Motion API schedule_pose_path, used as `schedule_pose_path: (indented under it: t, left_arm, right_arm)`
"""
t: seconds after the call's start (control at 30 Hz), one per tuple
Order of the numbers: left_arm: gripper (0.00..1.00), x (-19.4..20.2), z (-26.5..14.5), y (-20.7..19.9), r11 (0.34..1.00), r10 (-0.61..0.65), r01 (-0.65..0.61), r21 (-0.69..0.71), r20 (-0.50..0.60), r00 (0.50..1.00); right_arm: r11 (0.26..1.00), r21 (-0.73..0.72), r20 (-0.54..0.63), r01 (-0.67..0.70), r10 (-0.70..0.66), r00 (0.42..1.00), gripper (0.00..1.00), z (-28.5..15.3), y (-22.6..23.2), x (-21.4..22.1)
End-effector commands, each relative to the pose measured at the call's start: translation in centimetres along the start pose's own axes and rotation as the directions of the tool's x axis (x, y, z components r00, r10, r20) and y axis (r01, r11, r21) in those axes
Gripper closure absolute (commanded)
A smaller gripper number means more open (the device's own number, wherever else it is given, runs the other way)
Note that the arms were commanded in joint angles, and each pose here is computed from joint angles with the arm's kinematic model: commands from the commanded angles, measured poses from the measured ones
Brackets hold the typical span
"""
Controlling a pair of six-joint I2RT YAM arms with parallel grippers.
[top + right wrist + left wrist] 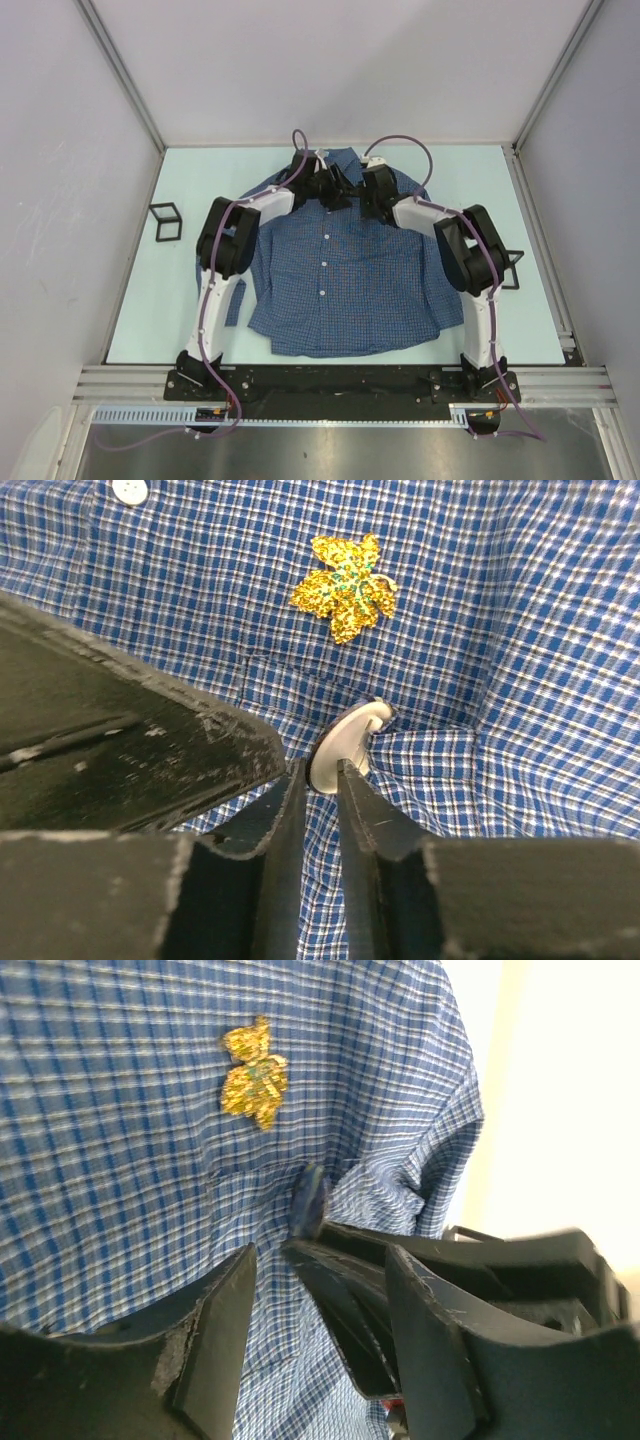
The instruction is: Remove the brooch from the garment
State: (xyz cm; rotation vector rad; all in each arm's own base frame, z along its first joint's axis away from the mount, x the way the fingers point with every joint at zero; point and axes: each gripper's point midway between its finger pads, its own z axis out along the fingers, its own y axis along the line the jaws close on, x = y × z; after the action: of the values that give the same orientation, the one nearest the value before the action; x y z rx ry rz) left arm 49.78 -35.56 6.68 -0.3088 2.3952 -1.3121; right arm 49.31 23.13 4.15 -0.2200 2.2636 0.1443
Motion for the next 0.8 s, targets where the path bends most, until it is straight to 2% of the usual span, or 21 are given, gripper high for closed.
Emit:
schedule_pose_path:
  t: [0.0, 0.2, 0.33, 0.37, 0.77]
  left_arm:
    - [0.41, -0.6, 0.3, -2.7, 0.995, 0.054, -0.053, 0.088, -0.011, 0.998]
    - [0.39, 0.1, 1.4, -2.6, 0.993, 0.093, -0.090, 0.072, -0.032, 0.995]
    - [0.39, 0.4, 1.7, -2.4, 0.992, 0.116, -0.114, 0.055, -0.037, 0.993]
    - [0.39, 0.5, 1.8, -2.4, 0.991, 0.124, -0.122, 0.054, -0.039, 0.991]
    - [0.38, 0.6, 2.8, -2.2, 0.979, 0.202, -0.202, -0.015, -0.029, 0.979]
  right_arm:
    - [0.981, -0.105, -0.052, -0.163, 0.158, 0.986, 0.75, 0.6, -0.8, -0.3]
    - [0.921, -0.260, -0.090, -0.291, 0.277, 0.957, 0.67, -0.5, -0.1, -1.2]
    - [0.895, -0.310, -0.108, -0.320, 0.301, 0.947, 0.64, -1.2, 0.0, -1.7]
    - [0.890, -0.325, -0.079, -0.319, 0.311, 0.947, 0.64, -1.2, -0.1, -2.7]
    - [0.857, -0.357, -0.073, -0.373, 0.372, 0.925, 0.62, -2.2, -0.8, -4.2]
